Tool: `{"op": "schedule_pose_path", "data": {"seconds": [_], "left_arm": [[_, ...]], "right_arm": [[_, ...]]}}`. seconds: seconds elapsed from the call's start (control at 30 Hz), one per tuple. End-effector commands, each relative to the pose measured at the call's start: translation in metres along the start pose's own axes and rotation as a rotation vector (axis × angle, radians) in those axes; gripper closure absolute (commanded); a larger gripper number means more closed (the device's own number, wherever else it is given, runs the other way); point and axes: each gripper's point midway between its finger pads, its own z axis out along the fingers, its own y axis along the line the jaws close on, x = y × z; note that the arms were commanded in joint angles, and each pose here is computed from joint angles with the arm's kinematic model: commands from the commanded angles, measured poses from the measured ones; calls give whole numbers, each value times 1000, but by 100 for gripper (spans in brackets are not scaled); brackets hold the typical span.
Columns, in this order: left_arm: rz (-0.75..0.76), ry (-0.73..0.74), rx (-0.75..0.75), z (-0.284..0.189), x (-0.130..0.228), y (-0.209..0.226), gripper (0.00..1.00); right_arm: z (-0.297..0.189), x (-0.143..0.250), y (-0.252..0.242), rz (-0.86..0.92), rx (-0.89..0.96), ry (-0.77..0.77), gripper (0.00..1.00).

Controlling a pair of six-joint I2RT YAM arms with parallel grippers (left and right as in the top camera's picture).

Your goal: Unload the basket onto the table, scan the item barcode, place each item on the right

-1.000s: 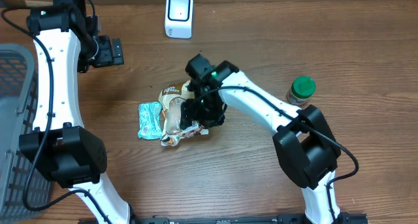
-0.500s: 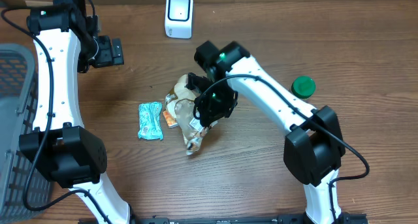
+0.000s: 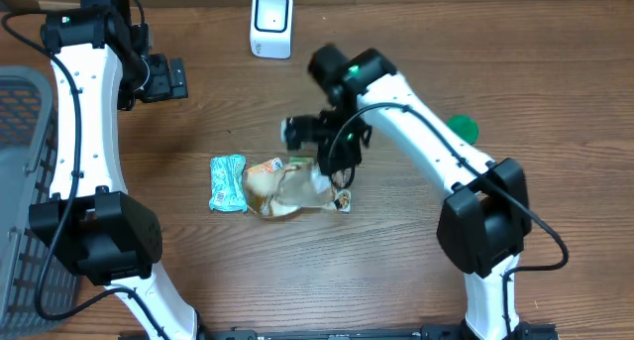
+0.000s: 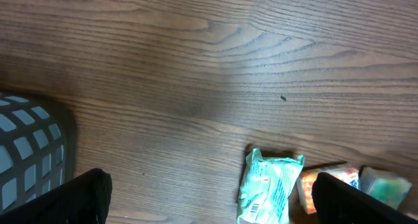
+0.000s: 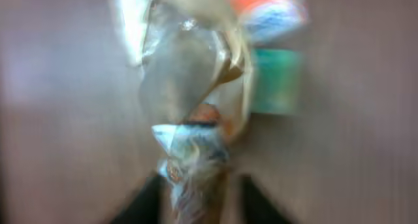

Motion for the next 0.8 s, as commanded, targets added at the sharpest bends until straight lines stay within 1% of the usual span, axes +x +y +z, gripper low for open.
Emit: {"op": "schedule_pose_path", "data": {"seconds": [0.0, 0.03, 0.07, 0.1, 0.13, 0.2, 0.23, 0.27, 0.3, 0.33, 0.4, 0.43, 0.47, 0.5, 0.6, 0.63, 0.7, 0.77], "left_arm": [[26, -26, 9, -11, 0, -2, 0], [26, -26, 9, -11, 0, -2, 0], [26, -26, 9, -11, 0, -2, 0], [26, -26, 9, -11, 0, -2, 0], [26, -25, 9, -11, 0, -2, 0], [26, -25, 9, -11, 0, -2, 0], [26, -26, 9, -11, 0, -2, 0], [26, -25, 9, -11, 0, -2, 0], [26, -25, 9, -11, 0, -2, 0], [26, -25, 9, -11, 0, -2, 0], [26, -26, 9, -11, 0, -2, 0], [26, -26, 9, -11, 0, -2, 0], [26, -25, 9, -11, 0, -2, 0], [26, -25, 9, -11, 0, -2, 0], [26, -26, 9, -11, 0, -2, 0], [26, -25, 9, -11, 0, -2, 0], [26, -25, 9, -11, 0, -2, 0], [26, -25, 9, -11, 0, -2, 0]], "right_arm": [[-28, 13, -50, 258, 168, -80, 0], [-33, 15, -62, 372, 198, -114, 0], [-41, 18, -76, 549, 229, -163, 0], [-46, 21, -83, 665, 241, -194, 0], [-60, 26, -94, 957, 225, -280, 0], [-70, 22, -90, 1200, 93, -371, 0], [-73, 12, -83, 1211, 3, -418, 0], [-80, -8, -72, 1182, -133, -494, 0], [-83, -25, -66, 1156, -226, -552, 0], [-80, -32, -66, 1193, -236, -550, 0], [-65, -38, -67, 1314, -170, -490, 7], [-57, -39, -67, 1384, -118, -453, 14], [-45, -44, -65, 1457, -49, -408, 15], [-36, -53, -58, 1484, 6, -378, 18], [-15, -78, -39, 1542, 146, -331, 22], [-11, -83, -34, 1552, 167, -327, 23], [5, -103, -15, 1527, 162, -314, 26], [17, -111, -1, 1519, 153, -292, 27]]}}
